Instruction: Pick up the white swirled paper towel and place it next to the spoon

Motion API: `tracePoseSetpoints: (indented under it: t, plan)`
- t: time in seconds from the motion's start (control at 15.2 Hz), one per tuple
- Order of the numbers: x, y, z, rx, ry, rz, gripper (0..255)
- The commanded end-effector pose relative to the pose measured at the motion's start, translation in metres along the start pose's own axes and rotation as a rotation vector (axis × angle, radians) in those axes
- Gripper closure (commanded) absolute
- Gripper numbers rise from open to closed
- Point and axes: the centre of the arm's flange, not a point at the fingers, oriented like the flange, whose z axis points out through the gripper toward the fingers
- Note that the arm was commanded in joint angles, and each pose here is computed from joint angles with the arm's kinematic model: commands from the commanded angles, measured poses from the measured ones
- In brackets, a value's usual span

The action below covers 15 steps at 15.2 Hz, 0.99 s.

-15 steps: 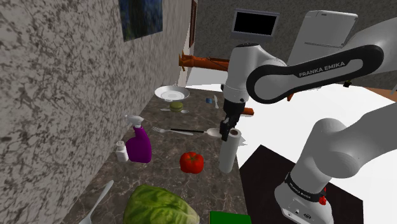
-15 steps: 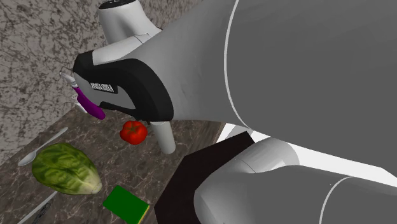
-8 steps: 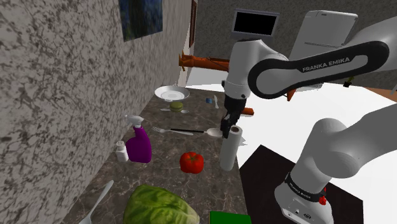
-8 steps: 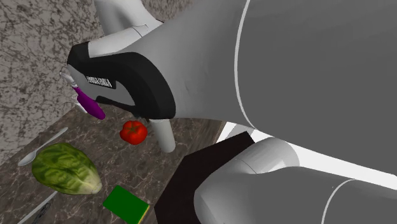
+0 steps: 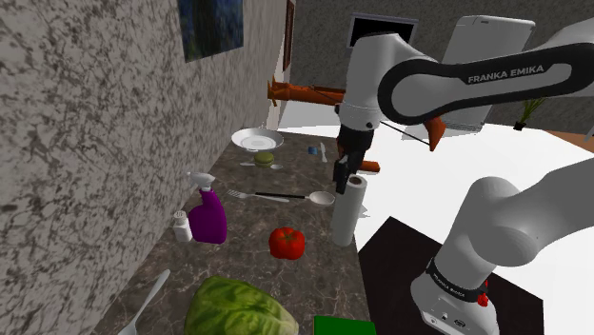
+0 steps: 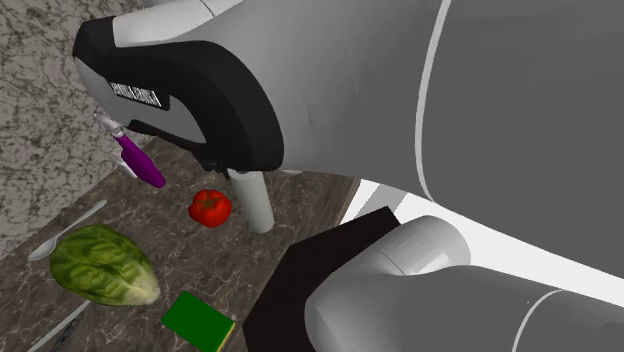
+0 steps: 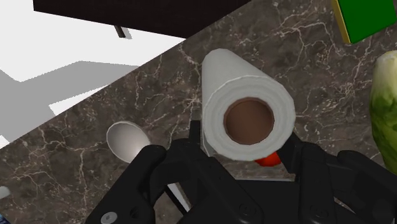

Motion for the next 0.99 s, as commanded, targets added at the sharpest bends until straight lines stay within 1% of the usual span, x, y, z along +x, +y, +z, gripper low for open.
tracePoseSetpoints:
  t: [0.0, 0.92]
  plan:
    - [0.0, 0.0, -0.011, 0.0, 0.0, 0.0, 255]
    - [-0.002, 0.001, -0.085, 0.0, 0.0, 0.0, 255]
